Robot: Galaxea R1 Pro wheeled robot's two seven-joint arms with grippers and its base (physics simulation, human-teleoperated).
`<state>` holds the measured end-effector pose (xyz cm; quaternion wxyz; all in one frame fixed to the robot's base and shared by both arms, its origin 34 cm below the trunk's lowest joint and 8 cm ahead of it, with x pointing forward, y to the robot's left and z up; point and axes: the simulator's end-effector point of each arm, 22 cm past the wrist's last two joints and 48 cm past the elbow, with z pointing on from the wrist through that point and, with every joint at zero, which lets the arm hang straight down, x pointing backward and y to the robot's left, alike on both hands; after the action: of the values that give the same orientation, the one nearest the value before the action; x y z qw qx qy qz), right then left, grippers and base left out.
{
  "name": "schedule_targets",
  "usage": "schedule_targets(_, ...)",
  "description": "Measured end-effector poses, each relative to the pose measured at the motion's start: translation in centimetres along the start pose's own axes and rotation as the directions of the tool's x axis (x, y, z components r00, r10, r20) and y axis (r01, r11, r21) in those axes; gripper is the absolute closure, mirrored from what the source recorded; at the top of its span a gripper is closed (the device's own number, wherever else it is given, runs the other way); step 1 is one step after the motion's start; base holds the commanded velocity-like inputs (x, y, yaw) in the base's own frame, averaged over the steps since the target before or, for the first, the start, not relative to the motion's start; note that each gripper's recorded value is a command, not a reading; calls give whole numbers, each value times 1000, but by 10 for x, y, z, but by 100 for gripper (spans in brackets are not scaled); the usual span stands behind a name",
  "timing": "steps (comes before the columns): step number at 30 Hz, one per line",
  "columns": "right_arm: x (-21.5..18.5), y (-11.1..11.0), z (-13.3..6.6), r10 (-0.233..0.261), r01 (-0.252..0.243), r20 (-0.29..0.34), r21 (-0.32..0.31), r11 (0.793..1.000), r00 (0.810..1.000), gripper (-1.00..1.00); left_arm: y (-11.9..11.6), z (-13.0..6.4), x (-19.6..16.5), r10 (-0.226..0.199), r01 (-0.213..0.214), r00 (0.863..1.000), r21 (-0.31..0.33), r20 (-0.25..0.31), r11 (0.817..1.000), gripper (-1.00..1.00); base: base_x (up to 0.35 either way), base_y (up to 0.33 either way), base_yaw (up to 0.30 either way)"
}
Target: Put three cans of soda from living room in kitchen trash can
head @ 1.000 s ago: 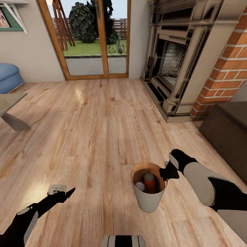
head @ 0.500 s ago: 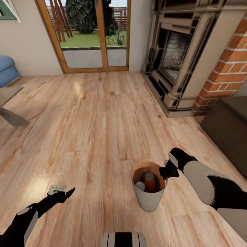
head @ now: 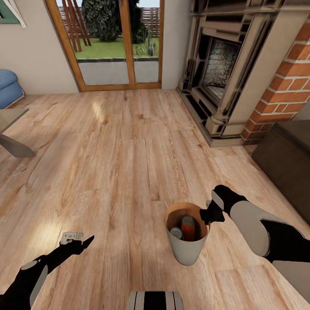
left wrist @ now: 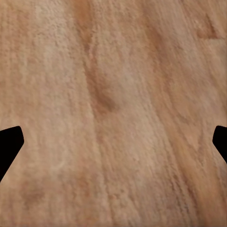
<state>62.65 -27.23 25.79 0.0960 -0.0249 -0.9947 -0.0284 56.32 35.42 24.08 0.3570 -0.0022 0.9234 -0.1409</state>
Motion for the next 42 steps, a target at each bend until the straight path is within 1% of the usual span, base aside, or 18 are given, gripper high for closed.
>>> schedule_targets(10,0,1,0,-3,3,0,2,1000,1000,100,0,0,0,0,0,1000,0,0,1000,-100,0,0,0)
schedule_targets(11,0,1,0,-4,4,0,2,1000,1000,-100,0,0,0,0,0,1000,0,0,1000,-100,0,0,0)
schedule_targets(12,7,8,9,26,-27,-11,-40,999,1000,-100,0,1,1,0,0,1000,0,-2,1000,-100,0,0,0)
schedule_targets(13,8,8,10,29,-30,-11,-43,999,1000,-100,0,1,1,-1,1,1000,0,-2,1000,-100,0,0,0)
schedule_targets(20,7,5,9,33,-33,-10,-41,999,999,-100,0,1,2,-2,2,1000,0,-4,1000,-100,0,0,0)
schedule_targets(22,8,5,9,33,-33,-10,-40,999,999,-100,0,1,10,-13,13,1000,0,-17,1000,-100,0,0,0)
schedule_targets(27,7,5,9,33,-33,-10,-41,999,999,-100,0,1,15,-20,20,999,0,-26,1000,-100,0,0,0)
schedule_targets(42,7,8,10,29,-30,-10,-43,999,1000,-100,0,1,16,-21,21,999,0,-28,1000,-100,0,0,0)
